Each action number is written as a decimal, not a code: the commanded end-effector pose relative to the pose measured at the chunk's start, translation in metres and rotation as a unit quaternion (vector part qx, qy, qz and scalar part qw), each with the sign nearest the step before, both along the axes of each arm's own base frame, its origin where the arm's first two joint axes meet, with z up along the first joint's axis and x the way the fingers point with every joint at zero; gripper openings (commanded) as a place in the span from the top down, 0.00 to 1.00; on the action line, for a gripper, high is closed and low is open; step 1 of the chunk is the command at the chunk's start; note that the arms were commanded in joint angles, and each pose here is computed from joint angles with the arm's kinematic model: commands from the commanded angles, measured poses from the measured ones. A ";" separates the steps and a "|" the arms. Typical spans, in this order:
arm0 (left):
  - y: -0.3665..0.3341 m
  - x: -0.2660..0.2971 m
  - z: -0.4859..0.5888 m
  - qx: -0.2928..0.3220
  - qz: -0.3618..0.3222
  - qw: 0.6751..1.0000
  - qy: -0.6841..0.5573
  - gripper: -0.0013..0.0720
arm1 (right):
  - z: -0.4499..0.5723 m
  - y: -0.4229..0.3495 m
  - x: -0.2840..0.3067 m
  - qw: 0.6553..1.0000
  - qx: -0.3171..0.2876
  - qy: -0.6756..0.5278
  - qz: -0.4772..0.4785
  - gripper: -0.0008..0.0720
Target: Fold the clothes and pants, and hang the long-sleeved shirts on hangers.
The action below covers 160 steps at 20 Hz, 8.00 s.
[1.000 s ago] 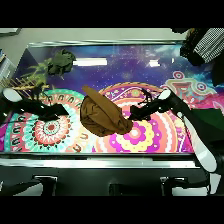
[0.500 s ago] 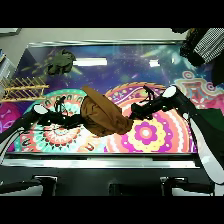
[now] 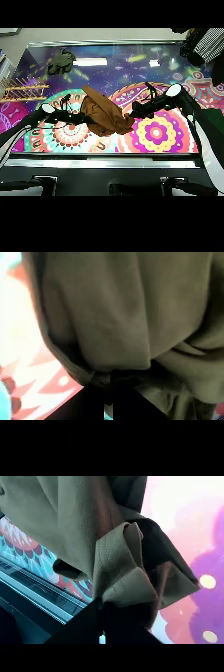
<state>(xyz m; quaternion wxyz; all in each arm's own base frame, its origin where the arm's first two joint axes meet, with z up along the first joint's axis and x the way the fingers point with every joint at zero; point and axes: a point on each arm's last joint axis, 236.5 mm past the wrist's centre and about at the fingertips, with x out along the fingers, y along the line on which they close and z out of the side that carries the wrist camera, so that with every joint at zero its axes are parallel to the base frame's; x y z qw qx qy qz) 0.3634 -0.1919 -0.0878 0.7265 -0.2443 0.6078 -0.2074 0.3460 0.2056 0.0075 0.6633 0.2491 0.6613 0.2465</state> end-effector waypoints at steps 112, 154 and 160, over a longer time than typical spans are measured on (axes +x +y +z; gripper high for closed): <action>0.165 0.036 0.279 0.120 0.170 0.966 -0.153 0.96 | 0.278 -0.153 0.073 0.938 -0.043 -0.259 -0.227 0.95; 0.139 0.085 0.023 0.107 0.083 0.984 0.116 0.96 | -0.115 -0.067 -0.074 0.986 -0.004 0.059 -0.154 0.43; 0.143 0.076 0.025 0.105 0.079 0.982 0.134 0.96 | -0.081 -0.074 -0.042 0.989 -0.020 0.018 -0.146 0.95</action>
